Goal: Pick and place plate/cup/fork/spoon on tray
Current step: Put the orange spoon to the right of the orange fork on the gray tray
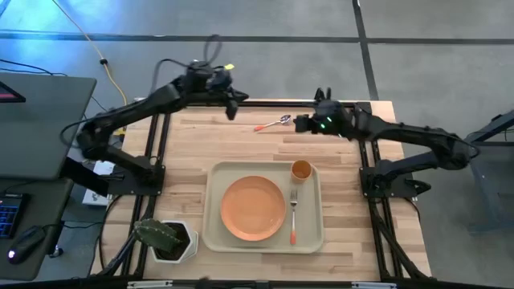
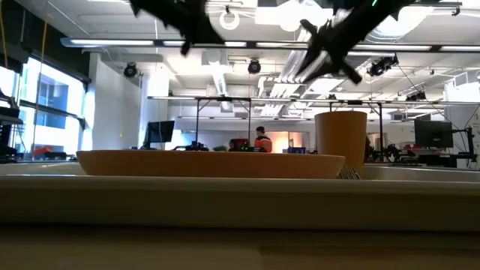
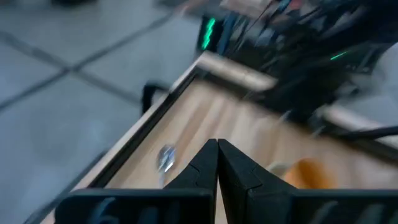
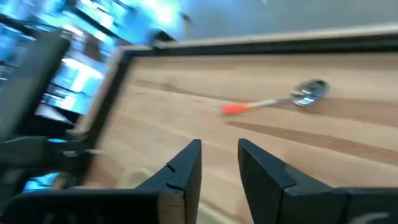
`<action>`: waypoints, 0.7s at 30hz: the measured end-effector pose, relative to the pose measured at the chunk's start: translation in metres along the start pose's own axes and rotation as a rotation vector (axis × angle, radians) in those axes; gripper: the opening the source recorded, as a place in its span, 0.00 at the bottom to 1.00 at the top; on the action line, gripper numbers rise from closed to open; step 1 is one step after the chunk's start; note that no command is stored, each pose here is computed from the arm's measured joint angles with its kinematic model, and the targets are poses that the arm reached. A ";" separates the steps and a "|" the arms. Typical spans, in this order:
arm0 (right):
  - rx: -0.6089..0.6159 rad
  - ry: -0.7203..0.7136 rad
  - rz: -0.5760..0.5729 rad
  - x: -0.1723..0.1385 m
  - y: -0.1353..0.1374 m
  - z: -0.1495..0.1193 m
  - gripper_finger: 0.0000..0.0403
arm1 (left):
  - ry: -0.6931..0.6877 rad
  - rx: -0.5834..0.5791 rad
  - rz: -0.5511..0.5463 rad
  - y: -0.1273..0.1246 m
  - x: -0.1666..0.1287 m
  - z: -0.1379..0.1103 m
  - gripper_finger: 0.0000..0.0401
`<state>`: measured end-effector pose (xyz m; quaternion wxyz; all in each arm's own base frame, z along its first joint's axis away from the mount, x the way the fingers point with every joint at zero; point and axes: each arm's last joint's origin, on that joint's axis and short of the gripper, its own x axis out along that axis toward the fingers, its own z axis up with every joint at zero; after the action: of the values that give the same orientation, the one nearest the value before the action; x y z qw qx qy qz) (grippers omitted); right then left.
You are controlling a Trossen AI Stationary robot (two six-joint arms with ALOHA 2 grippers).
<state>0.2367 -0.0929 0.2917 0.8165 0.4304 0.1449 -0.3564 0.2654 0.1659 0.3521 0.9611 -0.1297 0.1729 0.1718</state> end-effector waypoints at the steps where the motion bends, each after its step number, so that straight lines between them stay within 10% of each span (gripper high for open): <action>1: 0.009 0.025 -0.025 0.011 -0.007 0.004 0.25 | -0.037 0.002 -0.019 -0.010 -0.013 0.006 0.00; 10: 0.198 0.121 -0.293 0.097 -0.071 0.013 0.49 | -0.246 -0.018 -0.171 -0.079 -0.098 0.024 0.00; 21: 0.426 0.137 -0.306 0.166 -0.109 -0.004 0.52 | -0.279 -0.094 -0.250 -0.112 -0.121 0.020 0.00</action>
<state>0.2766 -0.2069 0.1338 0.6323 0.5889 0.1851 -0.4682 0.2065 0.0360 0.4375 0.9825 -0.1700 0.0123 0.0754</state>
